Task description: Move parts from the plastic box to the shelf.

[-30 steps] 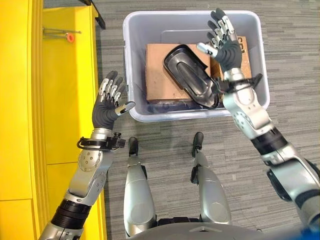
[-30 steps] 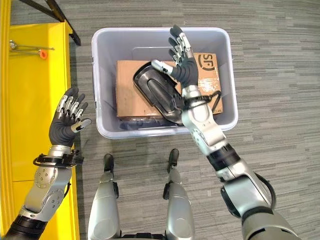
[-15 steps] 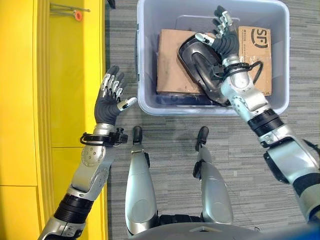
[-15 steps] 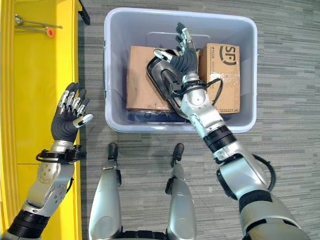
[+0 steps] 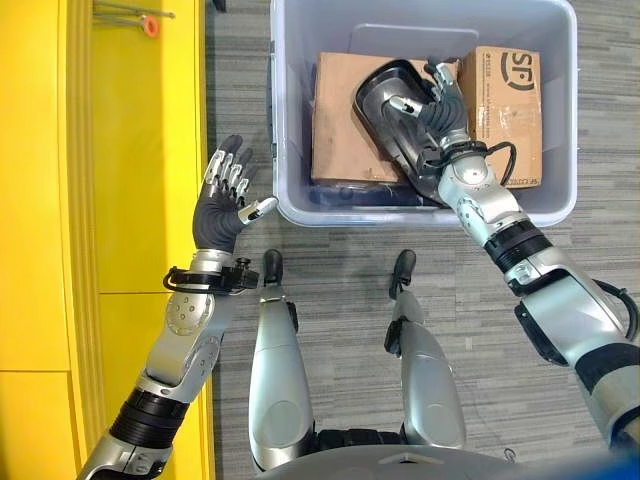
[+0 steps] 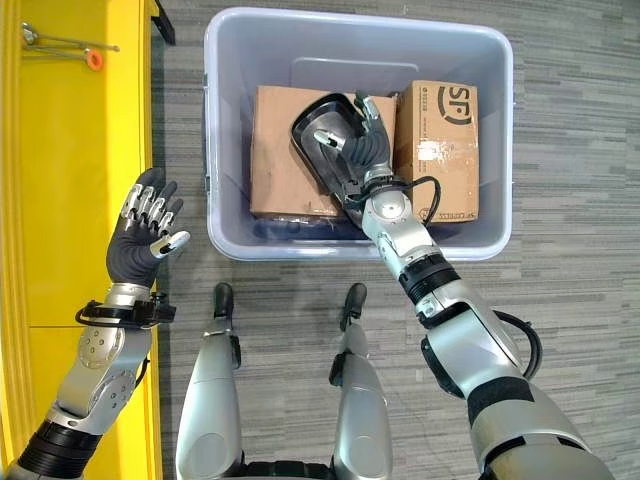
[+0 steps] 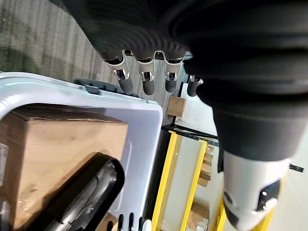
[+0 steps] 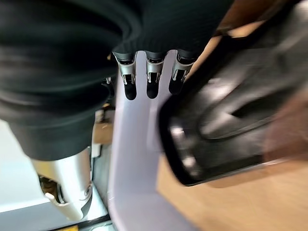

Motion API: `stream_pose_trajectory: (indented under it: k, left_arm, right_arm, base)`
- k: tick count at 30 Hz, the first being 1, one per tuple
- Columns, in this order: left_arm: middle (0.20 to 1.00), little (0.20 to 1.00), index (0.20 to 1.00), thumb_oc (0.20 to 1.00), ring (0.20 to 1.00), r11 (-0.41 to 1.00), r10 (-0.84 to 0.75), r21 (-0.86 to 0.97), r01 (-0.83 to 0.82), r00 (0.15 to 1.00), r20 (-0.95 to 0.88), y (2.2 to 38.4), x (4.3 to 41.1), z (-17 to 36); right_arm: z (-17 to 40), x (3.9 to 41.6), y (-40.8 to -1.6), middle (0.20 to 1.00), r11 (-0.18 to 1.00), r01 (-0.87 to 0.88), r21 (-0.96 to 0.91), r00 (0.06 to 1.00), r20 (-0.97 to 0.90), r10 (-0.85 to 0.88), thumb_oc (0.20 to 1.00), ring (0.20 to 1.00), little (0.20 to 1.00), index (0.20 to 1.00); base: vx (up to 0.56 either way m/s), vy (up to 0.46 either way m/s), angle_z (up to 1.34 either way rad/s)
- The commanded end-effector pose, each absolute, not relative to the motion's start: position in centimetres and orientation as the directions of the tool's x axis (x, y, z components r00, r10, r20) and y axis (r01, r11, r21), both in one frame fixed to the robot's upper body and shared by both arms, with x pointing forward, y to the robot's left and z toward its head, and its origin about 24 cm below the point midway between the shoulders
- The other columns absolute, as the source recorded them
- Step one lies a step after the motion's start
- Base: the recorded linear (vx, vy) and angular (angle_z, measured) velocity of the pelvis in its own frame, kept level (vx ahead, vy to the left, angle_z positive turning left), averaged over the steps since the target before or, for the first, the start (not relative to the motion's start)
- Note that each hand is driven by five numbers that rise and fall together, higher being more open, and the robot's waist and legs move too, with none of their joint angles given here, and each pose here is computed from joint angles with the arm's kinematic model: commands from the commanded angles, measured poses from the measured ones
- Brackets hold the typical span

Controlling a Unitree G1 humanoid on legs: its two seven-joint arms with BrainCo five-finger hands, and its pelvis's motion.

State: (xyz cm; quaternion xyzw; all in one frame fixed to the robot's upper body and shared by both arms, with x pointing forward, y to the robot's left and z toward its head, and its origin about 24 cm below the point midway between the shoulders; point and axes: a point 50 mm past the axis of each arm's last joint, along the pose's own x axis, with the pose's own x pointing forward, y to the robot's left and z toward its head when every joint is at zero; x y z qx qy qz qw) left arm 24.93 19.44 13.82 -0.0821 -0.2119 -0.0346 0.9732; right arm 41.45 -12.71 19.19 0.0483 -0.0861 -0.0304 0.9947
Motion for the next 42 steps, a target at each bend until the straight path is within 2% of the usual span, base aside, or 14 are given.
stream_pose_trajectory:
  k: [1, 4, 11, 16, 26, 30, 35, 39, 40, 42]
  left_arm:
    - [1.0, 1.0, 1.0, 1.0, 1.0, 0.978, -0.061, -0.144, 0.153, 0.864, 0.499, 18.9, 23.7, 15.3]
    - [1.0, 1.0, 1.0, 1.0, 1.0, 0.974, -0.064, -0.161, 0.162, 0.872, 0.486, 18.5, 23.9, 15.0]
    - [1.0, 1.0, 1.0, 1.0, 1.0, 0.96, -0.079, -0.206, 0.191, 0.887, 0.455, 17.5, 24.3, 14.2]
    - [1.0, 1.0, 1.0, 1.0, 1.0, 0.953, -0.084, -0.223, 0.206, 0.885, 0.459, 17.0, 24.4, 14.3]
    - [1.0, 1.0, 1.0, 1.0, 1.0, 0.944, -0.094, -0.241, 0.227, 0.881, 0.464, 16.3, 24.3, 14.4]
    - [1.0, 1.0, 1.0, 1.0, 1.0, 0.941, -0.093, -0.245, 0.231, 0.878, 0.469, 16.2, 24.2, 14.4]
    - [1.0, 1.0, 1.0, 1.0, 1.0, 0.944, -0.087, -0.239, 0.225, 0.874, 0.479, 16.2, 24.2, 14.6]
    - [1.0, 1.0, 1.0, 1.0, 1.0, 0.947, -0.073, -0.24, 0.216, 0.868, 0.492, 16.2, 24.2, 14.9]
    - [1.0, 1.0, 1.0, 1.0, 1.0, 0.949, -0.07, -0.234, 0.212, 0.863, 0.5, 16.3, 24.2, 15.0]
    - [1.0, 1.0, 1.0, 1.0, 1.0, 0.953, -0.057, -0.23, 0.199, 0.86, 0.507, 16.4, 24.2, 15.1]
  right_arm:
    - [24.9, 41.5, -13.1, 1.0, 0.959, 0.006, 0.285, 0.944, 0.315, -0.099, 1.0, 1.0, 1.0, 1.0]
    - [23.3, 41.9, -13.4, 1.0, 0.87, -0.002, 0.493, 0.968, 0.218, -0.121, 1.0, 1.0, 1.0, 1.0]
    - [22.3, 42.4, -15.4, 1.0, 0.757, 0.108, 0.645, 0.965, 0.115, -0.236, 1.0, 1.0, 1.0, 1.0]
    - [22.8, 42.6, -17.0, 1.0, 0.712, 0.163, 0.683, 0.949, 0.088, -0.302, 1.0, 1.0, 1.0, 1.0]
    - [25.1, 42.5, -20.6, 1.0, 0.698, 0.262, 0.666, 0.904, 0.083, -0.419, 1.0, 1.0, 1.0, 1.0]
    - [26.5, 42.3, -21.7, 1.0, 0.771, 0.3, 0.562, 0.888, 0.131, -0.44, 1.0, 1.0, 1.0, 1.0]
    - [27.7, 42.4, -21.2, 1.0, 0.888, 0.331, 0.319, 0.888, 0.213, -0.408, 1.0, 1.0, 1.0, 1.0]
    - [28.0, 42.5, -19.8, 1.0, 0.939, 0.317, 0.131, 0.901, 0.269, -0.342, 1.0, 1.0, 1.0, 1.0]
    - [28.0, 42.6, -18.7, 1.0, 0.953, 0.303, 0.006, 0.908, 0.303, -0.291, 1.0, 1.0, 1.0, 1.0]
    - [28.0, 42.7, -17.5, 1.0, 0.95, 0.29, -0.117, 0.911, 0.337, -0.236, 1.0, 1.0, 1.0, 1.0]
  base:
    - [0.0, 0.0, 0.0]
    - [0.0, -0.001, 0.01]
    - [0.0, 0.003, 0.01]
    - [0.0, 0.001, 0.01]
    - [0.01, 0.001, 0.03]
    - [0.04, 0.001, 0.02]
    - [0.01, 0.005, 0.05]
    - [0.01, 0.004, 0.06]
    - [0.0, 0.0, 0.0]
    - [0.0, 0.0, 0.0]
